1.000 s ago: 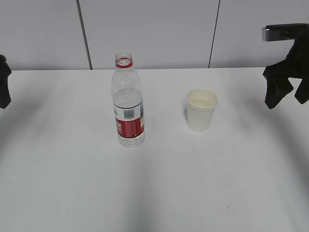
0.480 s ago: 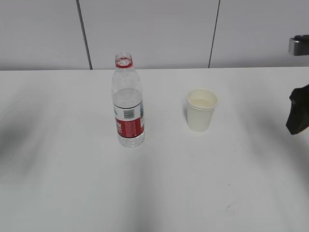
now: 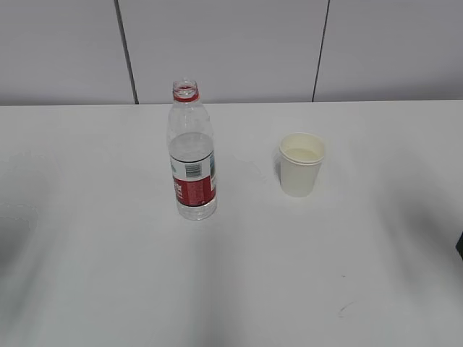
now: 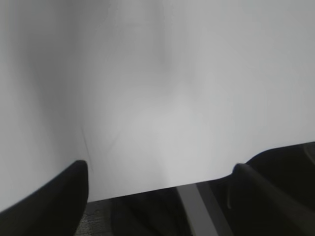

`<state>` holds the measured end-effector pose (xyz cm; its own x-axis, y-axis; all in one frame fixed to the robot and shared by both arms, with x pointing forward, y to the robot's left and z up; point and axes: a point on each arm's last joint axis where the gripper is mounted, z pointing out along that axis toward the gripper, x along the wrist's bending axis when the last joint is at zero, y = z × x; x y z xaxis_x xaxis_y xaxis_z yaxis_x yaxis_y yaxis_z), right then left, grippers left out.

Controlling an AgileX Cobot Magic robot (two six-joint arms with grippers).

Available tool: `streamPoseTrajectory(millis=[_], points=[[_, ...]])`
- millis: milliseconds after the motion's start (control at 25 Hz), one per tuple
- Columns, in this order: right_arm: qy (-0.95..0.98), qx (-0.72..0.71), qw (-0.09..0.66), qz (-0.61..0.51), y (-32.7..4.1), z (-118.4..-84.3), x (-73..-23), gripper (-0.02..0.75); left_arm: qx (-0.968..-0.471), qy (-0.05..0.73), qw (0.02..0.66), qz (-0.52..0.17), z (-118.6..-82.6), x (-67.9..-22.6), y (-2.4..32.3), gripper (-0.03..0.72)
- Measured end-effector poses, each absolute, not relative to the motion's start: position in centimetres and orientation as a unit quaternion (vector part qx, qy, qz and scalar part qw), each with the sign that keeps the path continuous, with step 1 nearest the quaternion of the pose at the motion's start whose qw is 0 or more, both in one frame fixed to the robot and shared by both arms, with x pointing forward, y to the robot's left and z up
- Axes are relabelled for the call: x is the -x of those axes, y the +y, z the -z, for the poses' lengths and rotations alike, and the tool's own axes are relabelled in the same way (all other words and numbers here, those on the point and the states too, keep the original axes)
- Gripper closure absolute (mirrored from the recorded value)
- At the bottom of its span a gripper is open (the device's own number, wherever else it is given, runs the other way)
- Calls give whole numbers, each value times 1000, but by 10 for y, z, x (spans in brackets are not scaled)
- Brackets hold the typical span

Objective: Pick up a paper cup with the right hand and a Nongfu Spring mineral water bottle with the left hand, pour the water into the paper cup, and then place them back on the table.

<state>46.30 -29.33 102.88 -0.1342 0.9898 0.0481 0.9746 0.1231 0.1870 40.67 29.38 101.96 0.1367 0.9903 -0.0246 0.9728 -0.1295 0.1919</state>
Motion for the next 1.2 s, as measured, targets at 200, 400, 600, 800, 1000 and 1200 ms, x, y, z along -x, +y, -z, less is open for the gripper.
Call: streamPoseTrajectory(millis=[200,400,600,800,1000,1200], points=[[747,-659,34,-85,-292,-1020,-442,147,-744,658,101,-54,-1015,-388,292,150],[746,-660,33,-86,-292,-1014,-422,147,-741,658,116,-66,-1012,-376,291,149],[746,-659,39,-90,-292,-1010,-403,133,-735,656,144,-94,-1012,-368,291,148],[740,-660,54,-116,-290,-1009,-386,146,-727,650,181,-131,-1018,-363,291,151],[738,-658,69,-133,-290,-1007,-368,147,-723,647,195,-144,-1021,-359,291,170],[732,-649,114,-173,-290,-1021,-353,147,-726,650,187,-126,-1022,-352,290,176]])
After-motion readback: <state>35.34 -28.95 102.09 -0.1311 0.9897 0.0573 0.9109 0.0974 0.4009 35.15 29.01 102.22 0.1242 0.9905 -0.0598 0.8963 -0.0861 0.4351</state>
